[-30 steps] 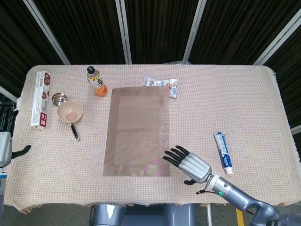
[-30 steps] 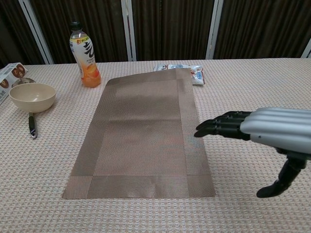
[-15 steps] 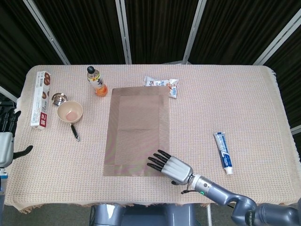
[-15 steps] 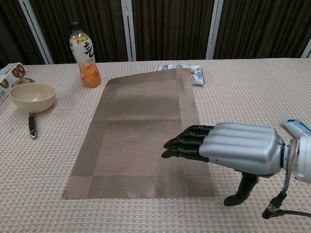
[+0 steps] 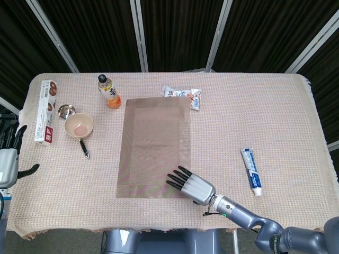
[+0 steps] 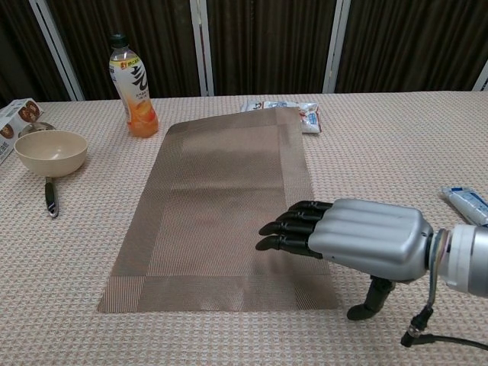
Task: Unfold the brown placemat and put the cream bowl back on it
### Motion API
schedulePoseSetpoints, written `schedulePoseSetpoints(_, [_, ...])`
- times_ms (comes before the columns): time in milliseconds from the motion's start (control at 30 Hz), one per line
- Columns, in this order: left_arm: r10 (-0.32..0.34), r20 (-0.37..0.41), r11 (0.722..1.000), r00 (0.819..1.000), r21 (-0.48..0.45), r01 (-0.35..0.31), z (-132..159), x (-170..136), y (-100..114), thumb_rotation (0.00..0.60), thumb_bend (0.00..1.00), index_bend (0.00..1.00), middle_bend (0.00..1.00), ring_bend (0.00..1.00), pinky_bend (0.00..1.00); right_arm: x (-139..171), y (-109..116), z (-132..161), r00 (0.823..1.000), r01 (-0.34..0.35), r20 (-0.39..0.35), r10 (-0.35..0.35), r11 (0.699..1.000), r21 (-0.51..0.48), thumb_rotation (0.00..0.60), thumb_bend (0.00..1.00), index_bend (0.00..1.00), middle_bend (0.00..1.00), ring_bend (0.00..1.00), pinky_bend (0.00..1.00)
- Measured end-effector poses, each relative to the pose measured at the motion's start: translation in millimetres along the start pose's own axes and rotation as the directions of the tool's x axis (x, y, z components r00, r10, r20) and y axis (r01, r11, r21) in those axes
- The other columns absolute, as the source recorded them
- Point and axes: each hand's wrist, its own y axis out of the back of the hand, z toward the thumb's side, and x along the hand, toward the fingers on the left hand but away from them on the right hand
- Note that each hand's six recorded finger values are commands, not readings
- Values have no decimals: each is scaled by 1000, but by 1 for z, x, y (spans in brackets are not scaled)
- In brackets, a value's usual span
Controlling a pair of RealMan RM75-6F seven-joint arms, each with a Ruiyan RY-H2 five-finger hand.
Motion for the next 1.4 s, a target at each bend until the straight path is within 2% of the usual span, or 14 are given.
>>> schedulePoseSetpoints(500, [-9, 7, 1000, 1000, -9, 9, 0, 1, -2, 600, 0, 0, 0, 0, 0, -10, -8, 2, 1000, -13, 13, 13, 1000, 22, 600, 0, 46, 0, 0, 0])
schedulePoseSetpoints(1000, [-17, 12, 1000, 1000, -13, 17, 1, 1, -3, 600, 0, 0, 0, 0, 0, -17, 3, -2, 999, 21, 38, -21, 1000, 4, 600, 0, 59, 0, 0, 0])
schedulePoseSetpoints(1400, [-18, 16, 1000, 1000, -16, 18, 2, 0, -3, 600, 0, 0, 0, 0, 0, -20, 4, 4, 1000, 17, 26, -17, 1000, 10, 600, 0, 59, 0, 0, 0])
